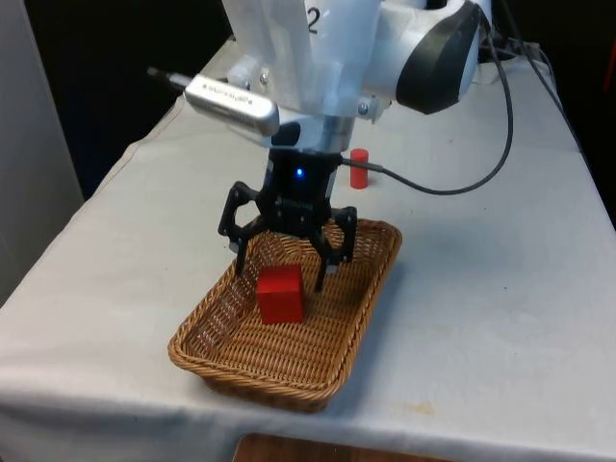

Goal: Pick up the object to the left of the cylinder and place it into the basket.

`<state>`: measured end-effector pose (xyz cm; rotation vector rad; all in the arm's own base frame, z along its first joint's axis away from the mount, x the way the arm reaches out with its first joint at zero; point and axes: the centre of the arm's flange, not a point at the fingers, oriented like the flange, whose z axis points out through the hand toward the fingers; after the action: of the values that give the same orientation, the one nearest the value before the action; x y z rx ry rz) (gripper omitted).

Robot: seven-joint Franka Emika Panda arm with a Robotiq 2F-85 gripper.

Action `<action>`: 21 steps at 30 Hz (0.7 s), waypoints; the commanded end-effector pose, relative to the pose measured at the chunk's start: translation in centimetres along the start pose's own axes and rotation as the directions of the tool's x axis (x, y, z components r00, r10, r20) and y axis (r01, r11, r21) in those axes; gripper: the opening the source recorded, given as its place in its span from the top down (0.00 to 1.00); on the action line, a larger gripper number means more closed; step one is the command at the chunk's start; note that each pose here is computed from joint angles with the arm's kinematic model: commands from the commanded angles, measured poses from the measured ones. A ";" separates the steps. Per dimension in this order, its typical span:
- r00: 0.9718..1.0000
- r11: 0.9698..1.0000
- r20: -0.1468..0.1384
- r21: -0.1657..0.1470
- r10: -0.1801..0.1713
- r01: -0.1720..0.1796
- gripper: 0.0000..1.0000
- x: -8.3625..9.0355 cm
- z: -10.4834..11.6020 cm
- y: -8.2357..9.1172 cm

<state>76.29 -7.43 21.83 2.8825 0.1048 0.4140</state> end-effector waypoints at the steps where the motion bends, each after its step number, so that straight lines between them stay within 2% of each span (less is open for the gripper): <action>1: 1.000 1.000 -0.004 0.001 0.006 -0.006 0.00 0.1 -0.5 0.1; 11: 1.000 1.000 -0.028 -0.005 0.014 -0.014 0.00 1.2 -3.8 0.8; 12: 0.999 1.000 -0.032 -0.002 0.012 -0.012 0.00 1.2 -3.5 0.8; 13: 0.999 1.000 -0.033 -0.005 0.015 -0.015 0.00 1.4 -4.5 0.9; 21: 0.999 1.000 -0.051 -0.010 0.018 -0.018 0.00 2.3 -7.1 1.2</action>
<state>76.60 -6.97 28.52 2.8688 0.0888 0.4942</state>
